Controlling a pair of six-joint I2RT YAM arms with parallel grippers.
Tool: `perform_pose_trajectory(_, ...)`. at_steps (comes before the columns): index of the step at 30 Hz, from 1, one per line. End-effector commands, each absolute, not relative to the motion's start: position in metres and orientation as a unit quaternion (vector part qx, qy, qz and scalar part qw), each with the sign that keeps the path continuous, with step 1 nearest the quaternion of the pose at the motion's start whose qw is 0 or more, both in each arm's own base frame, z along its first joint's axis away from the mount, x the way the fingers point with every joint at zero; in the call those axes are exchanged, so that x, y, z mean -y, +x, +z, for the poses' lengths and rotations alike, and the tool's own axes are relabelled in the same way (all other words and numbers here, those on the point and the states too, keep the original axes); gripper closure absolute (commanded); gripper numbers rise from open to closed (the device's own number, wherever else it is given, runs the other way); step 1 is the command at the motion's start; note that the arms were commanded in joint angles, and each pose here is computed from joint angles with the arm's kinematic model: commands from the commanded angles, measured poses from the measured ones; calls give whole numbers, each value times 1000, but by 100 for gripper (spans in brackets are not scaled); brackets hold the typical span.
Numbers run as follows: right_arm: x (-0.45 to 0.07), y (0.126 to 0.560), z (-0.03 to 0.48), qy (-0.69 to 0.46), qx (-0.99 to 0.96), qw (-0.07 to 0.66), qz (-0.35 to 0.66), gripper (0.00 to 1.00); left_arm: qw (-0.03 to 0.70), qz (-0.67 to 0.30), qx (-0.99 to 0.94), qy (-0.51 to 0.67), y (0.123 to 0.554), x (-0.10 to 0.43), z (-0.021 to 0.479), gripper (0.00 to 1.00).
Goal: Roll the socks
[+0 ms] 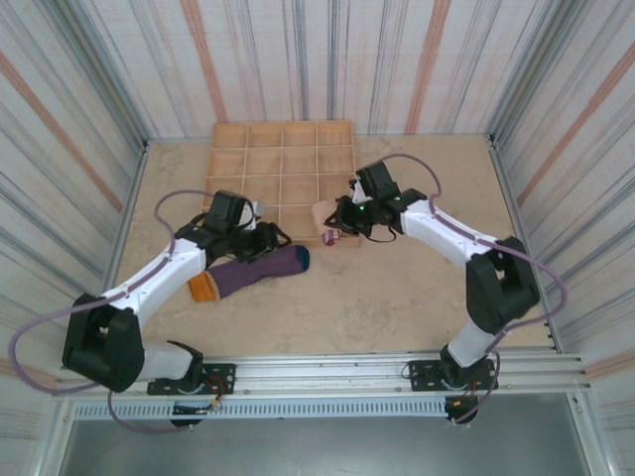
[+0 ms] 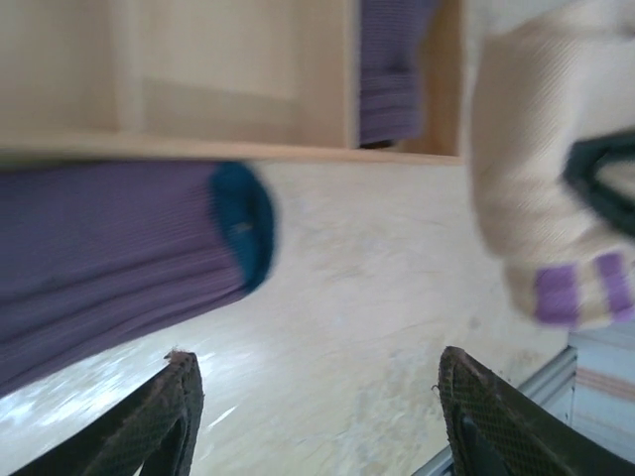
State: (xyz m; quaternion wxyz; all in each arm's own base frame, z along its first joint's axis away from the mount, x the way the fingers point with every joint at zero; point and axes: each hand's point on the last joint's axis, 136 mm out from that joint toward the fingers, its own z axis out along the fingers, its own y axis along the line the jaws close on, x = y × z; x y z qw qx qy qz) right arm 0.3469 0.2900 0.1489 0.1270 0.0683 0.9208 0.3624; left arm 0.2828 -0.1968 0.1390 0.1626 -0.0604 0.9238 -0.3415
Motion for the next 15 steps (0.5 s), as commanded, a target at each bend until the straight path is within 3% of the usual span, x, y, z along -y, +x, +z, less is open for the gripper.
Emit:
perform_pose_trajectory(1,-310,363,139,115,-923,104,353,100,135,-314,-935,-93,259,165,123,35)
perform_pose_trajectory(15,-372,395,78,180,-929,50,319,100,119,-310,-936,-118,238,137,110,36)
